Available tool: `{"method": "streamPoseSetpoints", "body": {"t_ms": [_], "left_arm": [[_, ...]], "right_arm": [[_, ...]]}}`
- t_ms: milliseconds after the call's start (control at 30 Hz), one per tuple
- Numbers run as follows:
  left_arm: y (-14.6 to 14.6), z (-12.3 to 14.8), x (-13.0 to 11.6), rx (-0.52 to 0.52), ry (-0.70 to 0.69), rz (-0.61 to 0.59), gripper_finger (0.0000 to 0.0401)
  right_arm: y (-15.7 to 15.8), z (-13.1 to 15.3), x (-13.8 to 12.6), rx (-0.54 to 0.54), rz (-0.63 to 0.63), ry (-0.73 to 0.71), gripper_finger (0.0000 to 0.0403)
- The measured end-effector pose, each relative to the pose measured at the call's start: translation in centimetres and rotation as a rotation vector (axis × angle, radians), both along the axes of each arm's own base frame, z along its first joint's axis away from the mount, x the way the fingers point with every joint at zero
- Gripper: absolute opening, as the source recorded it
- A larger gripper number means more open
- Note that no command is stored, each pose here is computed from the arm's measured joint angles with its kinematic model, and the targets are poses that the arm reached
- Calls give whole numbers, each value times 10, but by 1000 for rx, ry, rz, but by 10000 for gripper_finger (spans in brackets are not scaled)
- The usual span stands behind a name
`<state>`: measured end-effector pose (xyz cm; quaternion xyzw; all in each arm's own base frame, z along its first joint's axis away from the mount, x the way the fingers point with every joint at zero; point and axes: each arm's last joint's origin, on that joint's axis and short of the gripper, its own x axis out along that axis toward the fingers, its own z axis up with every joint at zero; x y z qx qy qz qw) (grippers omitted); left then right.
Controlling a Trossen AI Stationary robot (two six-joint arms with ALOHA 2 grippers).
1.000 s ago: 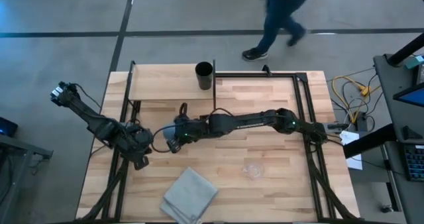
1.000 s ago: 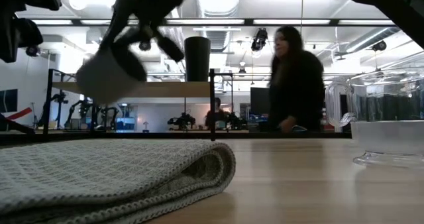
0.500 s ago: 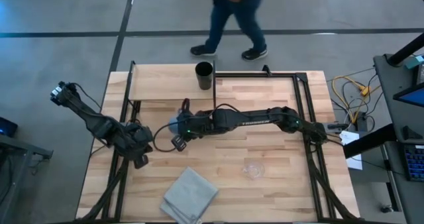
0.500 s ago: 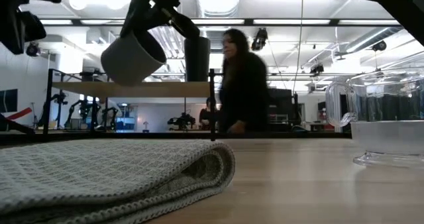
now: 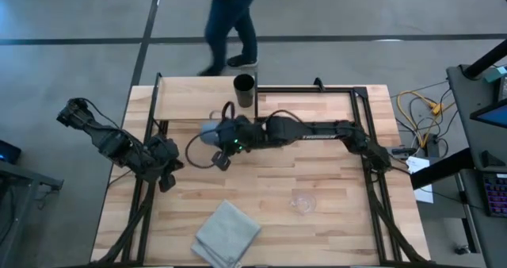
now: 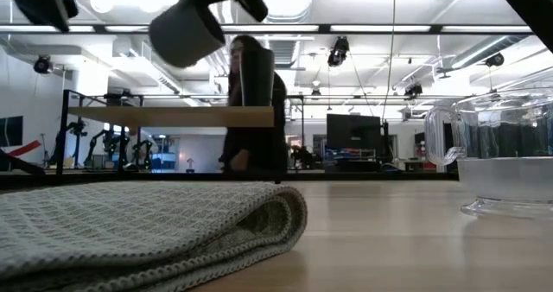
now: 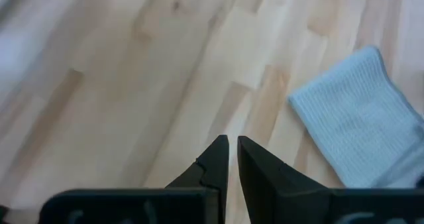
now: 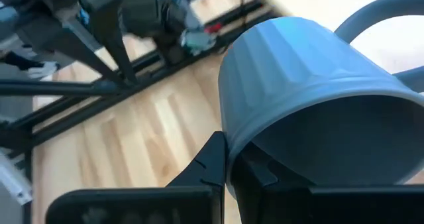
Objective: Stack small to large cups/mugs on shelf
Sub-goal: Put the blue mug on the shelf
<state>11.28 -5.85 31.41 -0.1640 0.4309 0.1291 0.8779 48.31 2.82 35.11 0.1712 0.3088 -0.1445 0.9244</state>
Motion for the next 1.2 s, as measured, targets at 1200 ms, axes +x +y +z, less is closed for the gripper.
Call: {"method": "streamPoseSetpoints", "body": {"t_ms": [1200], "left_arm": [[2,56,69,237,-336,-45,19]], "right_arm": [[-22,11,-27,-220,281,202,9]]}}
